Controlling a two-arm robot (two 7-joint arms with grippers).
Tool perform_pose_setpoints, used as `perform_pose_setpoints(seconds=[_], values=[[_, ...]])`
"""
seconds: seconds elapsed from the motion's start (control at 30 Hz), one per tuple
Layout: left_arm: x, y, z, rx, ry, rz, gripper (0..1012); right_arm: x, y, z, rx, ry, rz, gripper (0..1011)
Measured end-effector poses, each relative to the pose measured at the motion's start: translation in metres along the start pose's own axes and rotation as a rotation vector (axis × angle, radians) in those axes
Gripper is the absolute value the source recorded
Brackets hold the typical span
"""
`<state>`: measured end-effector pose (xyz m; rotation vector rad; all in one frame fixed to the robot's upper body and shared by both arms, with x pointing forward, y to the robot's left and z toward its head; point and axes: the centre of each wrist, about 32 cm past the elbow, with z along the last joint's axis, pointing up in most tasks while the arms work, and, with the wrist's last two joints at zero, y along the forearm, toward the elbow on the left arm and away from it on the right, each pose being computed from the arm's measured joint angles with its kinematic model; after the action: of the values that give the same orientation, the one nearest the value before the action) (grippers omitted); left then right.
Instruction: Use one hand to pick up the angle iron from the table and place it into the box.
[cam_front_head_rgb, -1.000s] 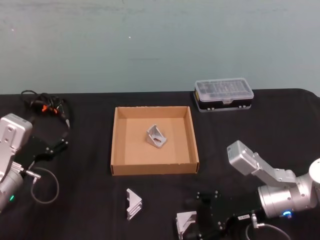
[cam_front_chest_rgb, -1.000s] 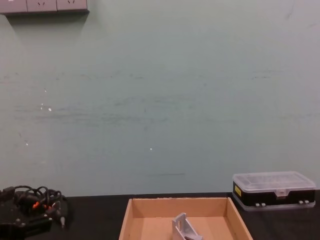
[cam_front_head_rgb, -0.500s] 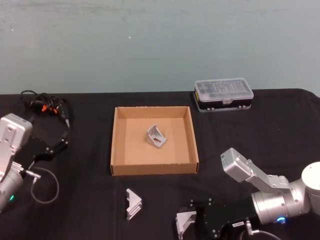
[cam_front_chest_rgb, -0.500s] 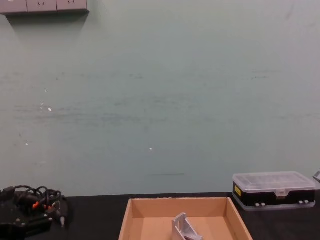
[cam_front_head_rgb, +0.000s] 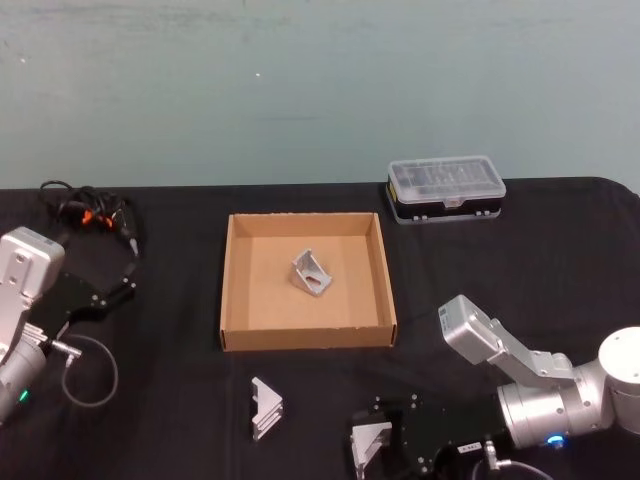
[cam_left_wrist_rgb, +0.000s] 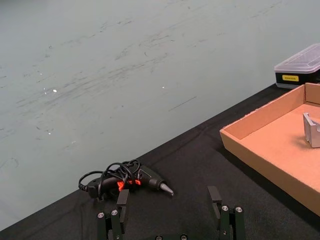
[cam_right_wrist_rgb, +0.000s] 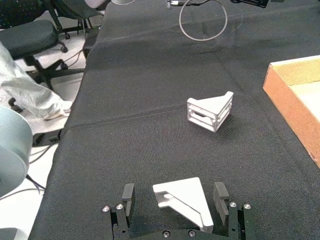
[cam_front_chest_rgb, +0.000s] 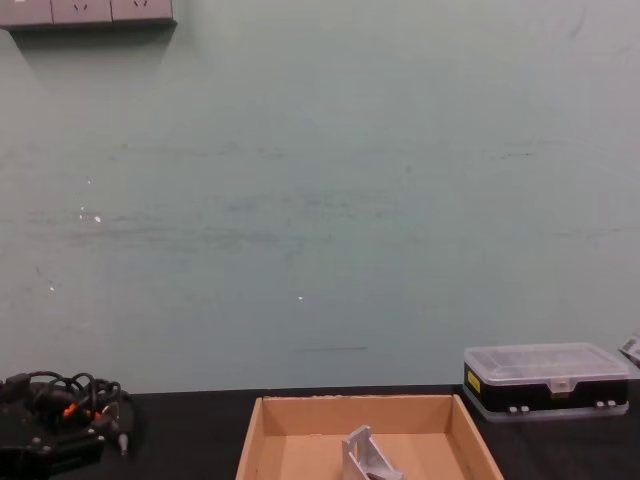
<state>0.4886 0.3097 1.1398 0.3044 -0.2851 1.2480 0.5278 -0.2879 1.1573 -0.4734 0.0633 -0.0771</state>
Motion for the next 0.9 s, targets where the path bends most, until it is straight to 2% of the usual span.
perform_pose_setpoints(seconds=[0.2,0.3,0.4,0.77,0.9], values=[[0.0,0.0,0.0,0.0,0.0,0.0,1000,0.0001,-0.0004,0.0002,0.0,-0.001,-0.001,1003],[0.0,0.0,0.0,0.0,0.0,0.0,1000,0.0002,-0.0006,0.0003,0.0,-0.001,-0.001,964],[0.0,0.0,0.0,0.0,0.0,0.0,1000,0.0001,-0.0006,0.0003,0.0,0.0,-0.001,907],[0.0,0.0,0.0,0.0,0.0,0.0,1000,0.0003,-0.0009,0.0005,0.0,0.0,0.001,578],[0.0,0.0,0.0,0.0,0.0,0.0,1000,0.0003,-0.001,0.0006,0.0,0.0,0.001,554]])
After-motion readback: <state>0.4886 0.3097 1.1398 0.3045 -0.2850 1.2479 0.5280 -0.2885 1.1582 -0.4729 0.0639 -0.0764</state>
